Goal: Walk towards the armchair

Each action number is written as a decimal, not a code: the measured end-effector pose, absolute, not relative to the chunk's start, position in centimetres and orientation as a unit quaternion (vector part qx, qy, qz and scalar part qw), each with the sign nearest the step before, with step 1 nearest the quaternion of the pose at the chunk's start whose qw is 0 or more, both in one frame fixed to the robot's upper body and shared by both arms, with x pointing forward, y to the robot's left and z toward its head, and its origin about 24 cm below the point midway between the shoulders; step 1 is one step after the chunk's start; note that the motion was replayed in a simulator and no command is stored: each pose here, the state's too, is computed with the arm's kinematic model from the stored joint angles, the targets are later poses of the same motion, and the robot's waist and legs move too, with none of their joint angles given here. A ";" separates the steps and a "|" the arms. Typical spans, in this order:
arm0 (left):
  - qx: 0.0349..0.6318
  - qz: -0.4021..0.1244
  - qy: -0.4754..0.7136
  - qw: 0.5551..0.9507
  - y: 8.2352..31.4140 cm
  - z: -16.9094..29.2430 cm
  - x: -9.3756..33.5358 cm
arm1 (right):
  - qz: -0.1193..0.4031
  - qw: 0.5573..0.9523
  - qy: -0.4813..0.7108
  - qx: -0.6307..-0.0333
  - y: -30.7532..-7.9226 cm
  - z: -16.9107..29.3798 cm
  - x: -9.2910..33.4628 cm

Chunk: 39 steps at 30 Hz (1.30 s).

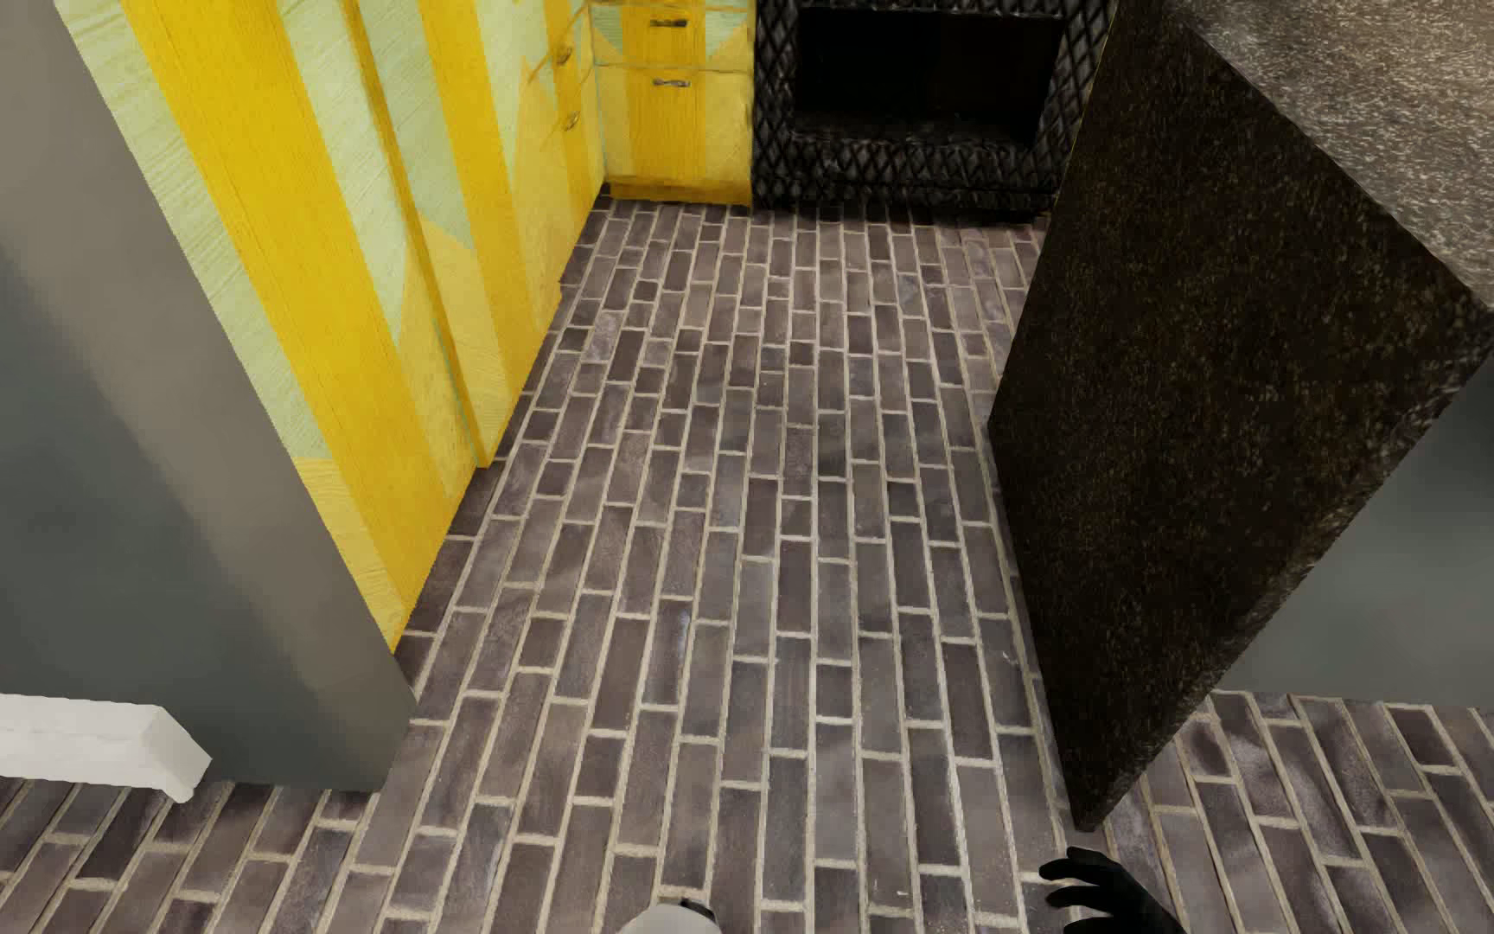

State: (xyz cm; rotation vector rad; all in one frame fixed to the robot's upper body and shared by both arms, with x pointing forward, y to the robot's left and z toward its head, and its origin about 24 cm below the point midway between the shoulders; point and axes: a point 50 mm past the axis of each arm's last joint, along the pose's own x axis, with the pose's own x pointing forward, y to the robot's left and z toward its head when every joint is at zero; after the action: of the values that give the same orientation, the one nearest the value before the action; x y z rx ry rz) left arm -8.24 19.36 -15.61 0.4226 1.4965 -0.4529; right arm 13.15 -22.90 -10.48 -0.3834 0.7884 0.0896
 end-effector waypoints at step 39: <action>0.221 -0.077 0.567 0.790 25.2 -14.4 2.0 | -0.034 0.817 0.533 -0.217 -29.7 -12.3 4.2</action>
State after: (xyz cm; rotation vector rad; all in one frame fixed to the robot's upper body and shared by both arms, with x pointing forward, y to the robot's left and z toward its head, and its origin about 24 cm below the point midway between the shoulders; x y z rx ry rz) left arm 2.04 25.17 -14.40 0.4757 1.2209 -0.1655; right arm 4.15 -29.67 -12.34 -0.4629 1.1350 -0.0731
